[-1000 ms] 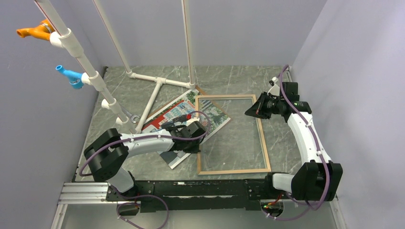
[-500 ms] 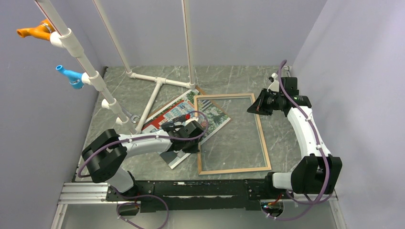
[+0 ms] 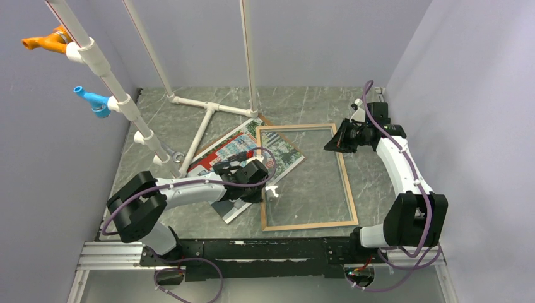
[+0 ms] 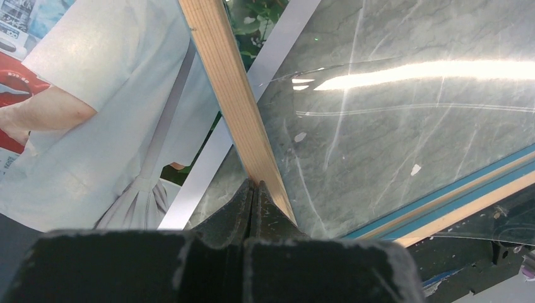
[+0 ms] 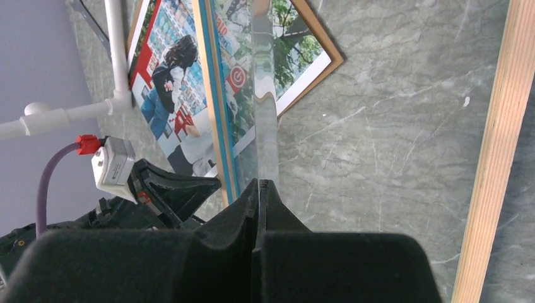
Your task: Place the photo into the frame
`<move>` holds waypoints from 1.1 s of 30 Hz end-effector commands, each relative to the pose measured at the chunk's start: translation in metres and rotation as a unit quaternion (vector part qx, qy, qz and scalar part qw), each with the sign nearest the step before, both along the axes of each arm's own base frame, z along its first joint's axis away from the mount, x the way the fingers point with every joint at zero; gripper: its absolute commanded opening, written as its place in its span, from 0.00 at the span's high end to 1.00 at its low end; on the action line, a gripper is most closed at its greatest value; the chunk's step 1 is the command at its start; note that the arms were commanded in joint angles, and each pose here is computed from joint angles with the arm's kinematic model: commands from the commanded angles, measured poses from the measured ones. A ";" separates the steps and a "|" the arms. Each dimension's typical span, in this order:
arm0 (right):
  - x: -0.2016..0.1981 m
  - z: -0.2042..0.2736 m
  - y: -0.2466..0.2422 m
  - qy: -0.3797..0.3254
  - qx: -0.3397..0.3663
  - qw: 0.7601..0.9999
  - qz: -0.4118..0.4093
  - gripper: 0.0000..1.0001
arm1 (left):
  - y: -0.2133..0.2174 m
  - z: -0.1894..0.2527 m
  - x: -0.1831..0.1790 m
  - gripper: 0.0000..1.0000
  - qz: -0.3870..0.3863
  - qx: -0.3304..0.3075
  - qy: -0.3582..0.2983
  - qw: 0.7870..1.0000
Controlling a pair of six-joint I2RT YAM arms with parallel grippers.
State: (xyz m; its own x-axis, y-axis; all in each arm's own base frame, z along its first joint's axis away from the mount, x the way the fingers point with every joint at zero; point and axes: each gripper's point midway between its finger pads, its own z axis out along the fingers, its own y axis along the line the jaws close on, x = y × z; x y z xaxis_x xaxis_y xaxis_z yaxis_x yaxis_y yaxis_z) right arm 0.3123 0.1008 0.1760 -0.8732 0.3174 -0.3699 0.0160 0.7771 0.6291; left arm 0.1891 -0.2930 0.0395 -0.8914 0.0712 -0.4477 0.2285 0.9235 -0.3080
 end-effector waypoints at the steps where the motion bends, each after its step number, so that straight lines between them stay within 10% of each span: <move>1: -0.006 0.012 0.014 0.008 0.036 0.999 0.020 1.00 | 0.025 -0.024 -0.008 1.00 -0.016 0.056 0.011 0.998; 33: -0.016 0.015 0.021 0.043 0.045 0.998 0.028 1.00 | 0.032 -0.027 -0.014 1.00 -0.052 0.035 -0.016 0.998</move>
